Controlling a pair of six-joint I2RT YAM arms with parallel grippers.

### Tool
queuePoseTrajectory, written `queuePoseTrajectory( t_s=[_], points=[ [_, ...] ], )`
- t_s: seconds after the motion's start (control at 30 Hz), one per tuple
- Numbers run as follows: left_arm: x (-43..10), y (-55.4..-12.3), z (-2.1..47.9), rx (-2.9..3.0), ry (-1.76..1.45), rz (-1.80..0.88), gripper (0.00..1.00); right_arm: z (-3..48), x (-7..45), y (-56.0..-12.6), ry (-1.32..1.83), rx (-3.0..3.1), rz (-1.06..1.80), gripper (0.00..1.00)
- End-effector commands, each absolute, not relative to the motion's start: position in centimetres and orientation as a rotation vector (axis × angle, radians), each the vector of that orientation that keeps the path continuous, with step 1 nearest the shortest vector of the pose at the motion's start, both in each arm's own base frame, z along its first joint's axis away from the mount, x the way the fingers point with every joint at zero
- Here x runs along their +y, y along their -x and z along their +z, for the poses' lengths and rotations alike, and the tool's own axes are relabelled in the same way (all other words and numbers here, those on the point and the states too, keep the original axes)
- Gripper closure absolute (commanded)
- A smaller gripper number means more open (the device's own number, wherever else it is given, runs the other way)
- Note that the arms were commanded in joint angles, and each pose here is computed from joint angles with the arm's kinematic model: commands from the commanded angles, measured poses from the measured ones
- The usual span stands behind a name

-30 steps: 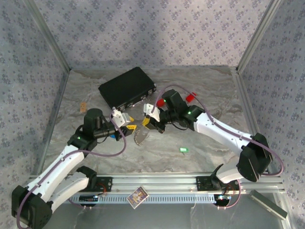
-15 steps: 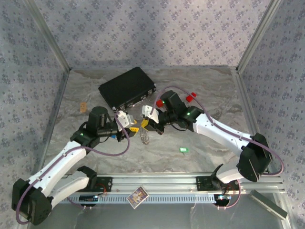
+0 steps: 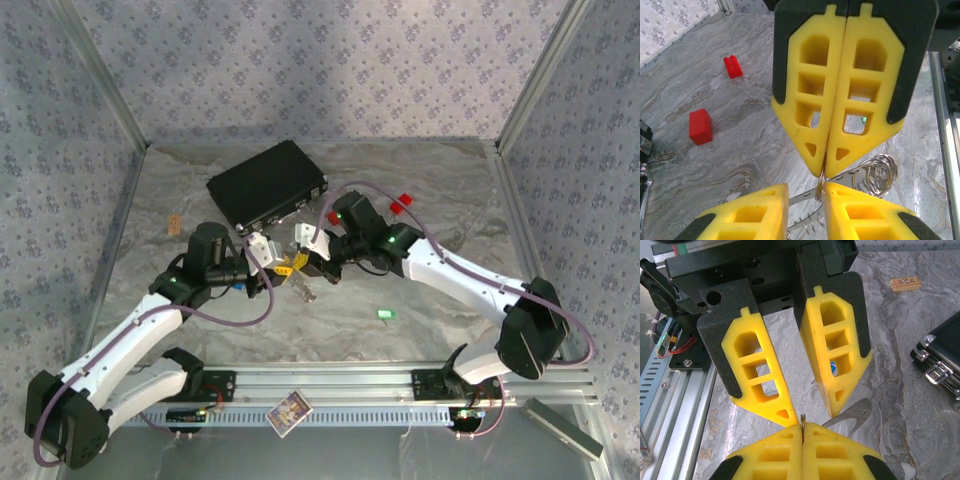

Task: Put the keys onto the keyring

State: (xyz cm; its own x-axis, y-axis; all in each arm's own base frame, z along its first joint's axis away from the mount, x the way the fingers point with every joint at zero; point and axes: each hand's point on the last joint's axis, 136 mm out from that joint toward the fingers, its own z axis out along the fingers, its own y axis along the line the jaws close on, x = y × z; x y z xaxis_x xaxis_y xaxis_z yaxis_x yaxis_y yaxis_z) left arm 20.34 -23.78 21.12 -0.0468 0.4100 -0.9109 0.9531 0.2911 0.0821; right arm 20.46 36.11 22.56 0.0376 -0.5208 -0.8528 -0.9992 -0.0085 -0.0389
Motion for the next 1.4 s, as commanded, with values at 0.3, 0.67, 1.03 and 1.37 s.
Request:
queuePoseTrajectory(
  t_s=[0.3,0.67,1.03,1.37],
  points=[
    [-24.6,-19.7,22.3,1.583,-1.309,-0.800,0.86,25.4,37.9,-20.7,1.607,1.464,0.881,1.00],
    [-24.2,-20.7,23.0,1.629,-1.219,-0.763,1.00,25.6,36.6,-22.4,1.516,1.519,0.829,0.73],
    [-20.0,-26.3,23.1,2.144,-0.428,-0.683,1.00,25.4,31.7,-21.6,1.380,1.568,0.736,0.67],
    [-20.9,-27.1,25.3,2.394,0.078,-0.795,1.00,24.6,35.6,-17.2,1.377,1.459,0.898,0.75]
  ],
)
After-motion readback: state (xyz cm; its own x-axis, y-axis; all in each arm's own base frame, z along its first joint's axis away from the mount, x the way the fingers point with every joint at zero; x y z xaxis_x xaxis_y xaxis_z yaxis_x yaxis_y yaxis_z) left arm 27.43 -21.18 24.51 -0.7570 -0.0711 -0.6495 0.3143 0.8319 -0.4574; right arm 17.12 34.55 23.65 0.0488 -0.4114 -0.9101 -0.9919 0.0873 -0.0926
